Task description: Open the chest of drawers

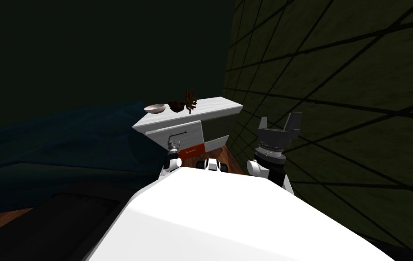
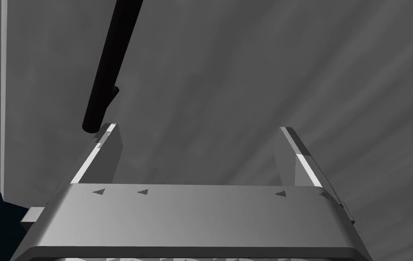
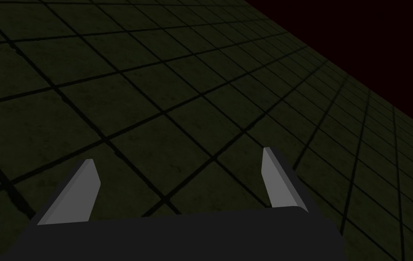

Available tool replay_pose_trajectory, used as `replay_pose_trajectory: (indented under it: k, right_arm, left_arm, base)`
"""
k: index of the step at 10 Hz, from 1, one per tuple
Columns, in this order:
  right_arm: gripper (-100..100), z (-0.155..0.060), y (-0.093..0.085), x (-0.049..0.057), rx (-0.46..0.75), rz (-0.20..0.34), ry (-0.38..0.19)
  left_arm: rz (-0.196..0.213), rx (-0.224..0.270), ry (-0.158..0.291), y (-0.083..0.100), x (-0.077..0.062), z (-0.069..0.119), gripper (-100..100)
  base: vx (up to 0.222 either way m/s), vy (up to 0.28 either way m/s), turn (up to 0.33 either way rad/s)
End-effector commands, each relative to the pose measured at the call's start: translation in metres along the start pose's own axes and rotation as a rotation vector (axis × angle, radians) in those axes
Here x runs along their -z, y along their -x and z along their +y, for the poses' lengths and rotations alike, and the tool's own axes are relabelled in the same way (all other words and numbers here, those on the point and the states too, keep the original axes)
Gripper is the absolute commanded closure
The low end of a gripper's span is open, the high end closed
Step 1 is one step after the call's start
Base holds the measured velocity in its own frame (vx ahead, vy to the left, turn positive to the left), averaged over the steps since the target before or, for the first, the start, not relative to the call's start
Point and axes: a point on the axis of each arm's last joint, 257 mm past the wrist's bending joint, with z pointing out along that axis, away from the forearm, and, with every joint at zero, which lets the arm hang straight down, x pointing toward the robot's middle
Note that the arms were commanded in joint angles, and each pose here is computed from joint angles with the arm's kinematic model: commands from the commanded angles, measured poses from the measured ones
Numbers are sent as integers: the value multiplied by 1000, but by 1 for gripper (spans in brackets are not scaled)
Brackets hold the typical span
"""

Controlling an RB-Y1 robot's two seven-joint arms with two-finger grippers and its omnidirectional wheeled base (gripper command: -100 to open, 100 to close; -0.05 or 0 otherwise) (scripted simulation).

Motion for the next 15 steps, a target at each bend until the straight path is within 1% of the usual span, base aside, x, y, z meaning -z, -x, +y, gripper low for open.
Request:
replay_pose_trajectory:
  k: [1, 2, 3, 4, 5, 6, 12, 13, 14, 15]
  right_arm:
    - [0, 0, 0, 0, 0, 0, 0]
    - [0, 0, 0, 0, 0, 0, 0]
    - [0, 0, 0, 0, 0, 0, 0]
    - [0, 0, 0, 0, 0, 0, 0]
    - [0, 0, 0, 0, 0, 0, 0]
    - [0, 0, 0, 0, 0, 0, 0]
    - [0, 0, 0, 0, 0, 0, 0]
    - [0, 0, 0, 0, 0, 0, 0]
    - [0, 0, 0, 0, 0, 0, 0]
    - [0, 0, 0, 0, 0, 0, 0]
  left_arm:
    - [-13, 7, -47, 17, -9, -26, -100]
    - [-24, 10, -53, 26, -11, -30, -100]
    - [-33, 9, -16, 26, -4, -14, -100]
    - [-2, 4, -42, 9, -7, -21, 100]
    - [-2, 4, -42, 9, -7, -21, 100]
    - [20, -1, -32, -9, -3, -13, 100]
    - [85, -11, -14, -61, 9, 5, 100]
    - [78, -10, -14, -55, 8, 3, 100]
    - [98, -40, -13, -55, 6, -1, -100]
    - [111, -61, -13, -54, 4, -3, -100]
  base:
    - [-7, -30, -86]
    - [-7, -30, -123]
    - [-6, -17, -37]
    - [15, 28, 173]
    - [15, 40, 99]
    - [3, 42, 134]
    - [1, 26, 120]
    - [2, 9, 26]
    - [0, 0, 0]
    - [0, 0, 0]
